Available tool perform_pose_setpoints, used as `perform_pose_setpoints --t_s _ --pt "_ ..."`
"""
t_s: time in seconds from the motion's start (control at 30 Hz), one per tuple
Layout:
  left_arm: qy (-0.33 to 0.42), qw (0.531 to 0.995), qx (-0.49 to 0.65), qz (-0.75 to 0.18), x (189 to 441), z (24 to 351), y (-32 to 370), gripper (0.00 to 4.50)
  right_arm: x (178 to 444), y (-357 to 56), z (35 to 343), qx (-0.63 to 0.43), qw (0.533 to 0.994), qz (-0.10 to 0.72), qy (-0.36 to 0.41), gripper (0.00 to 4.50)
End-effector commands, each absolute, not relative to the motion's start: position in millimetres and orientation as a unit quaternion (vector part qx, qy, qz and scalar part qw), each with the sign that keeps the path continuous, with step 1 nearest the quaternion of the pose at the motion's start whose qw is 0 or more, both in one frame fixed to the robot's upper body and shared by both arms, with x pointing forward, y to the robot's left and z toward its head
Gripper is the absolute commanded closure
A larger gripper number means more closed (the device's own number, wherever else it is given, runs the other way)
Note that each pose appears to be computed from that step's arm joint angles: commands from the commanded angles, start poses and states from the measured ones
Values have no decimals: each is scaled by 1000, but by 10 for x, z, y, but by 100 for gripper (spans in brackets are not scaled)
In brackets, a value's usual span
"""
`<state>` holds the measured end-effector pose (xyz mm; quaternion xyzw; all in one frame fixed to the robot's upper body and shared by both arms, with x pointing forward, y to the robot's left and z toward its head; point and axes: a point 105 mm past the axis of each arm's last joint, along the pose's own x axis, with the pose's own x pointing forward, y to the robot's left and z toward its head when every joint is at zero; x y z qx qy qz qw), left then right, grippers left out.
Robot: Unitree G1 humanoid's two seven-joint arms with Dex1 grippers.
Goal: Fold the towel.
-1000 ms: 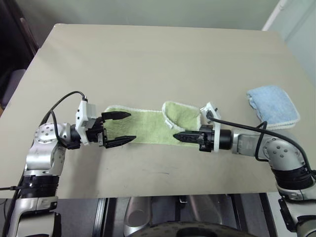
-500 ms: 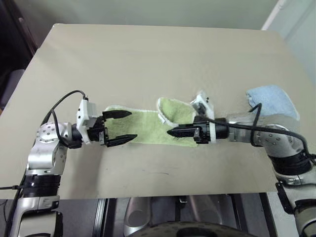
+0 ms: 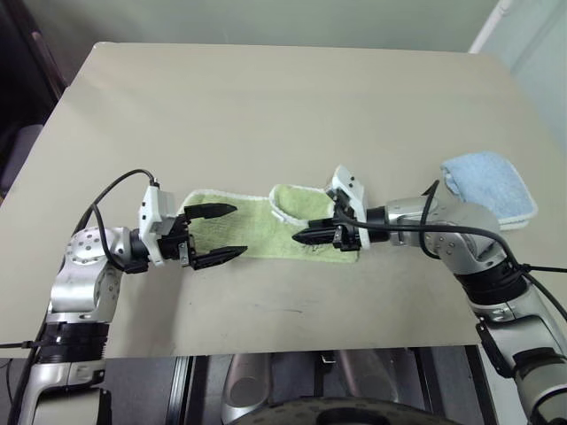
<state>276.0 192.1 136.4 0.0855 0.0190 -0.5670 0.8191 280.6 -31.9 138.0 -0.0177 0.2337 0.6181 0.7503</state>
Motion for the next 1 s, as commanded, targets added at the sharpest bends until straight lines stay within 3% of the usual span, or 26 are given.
perform_pose_setpoints --t_s 0.03,0.27,0.47,0.8,1.0 --pt "-4 818 102 -567 2756 1506 1937 0 2770 -309 1607 -15 748 637 186 257" --pt "-4 816 103 -569 2798 1512 1936 0 2606 -322 1884 0 734 664 140 2" --pt "-7 814 105 -571 2827 1510 1928 0 2576 -539 2053 8 749 650 126 2" --pt "-26 790 62 -610 2892 1555 1664 0 2507 -763 1674 0 772 605 197 2" --pt "5 759 69 -647 2921 1432 1556 0 2552 -775 1581 -4 784 586 207 2"
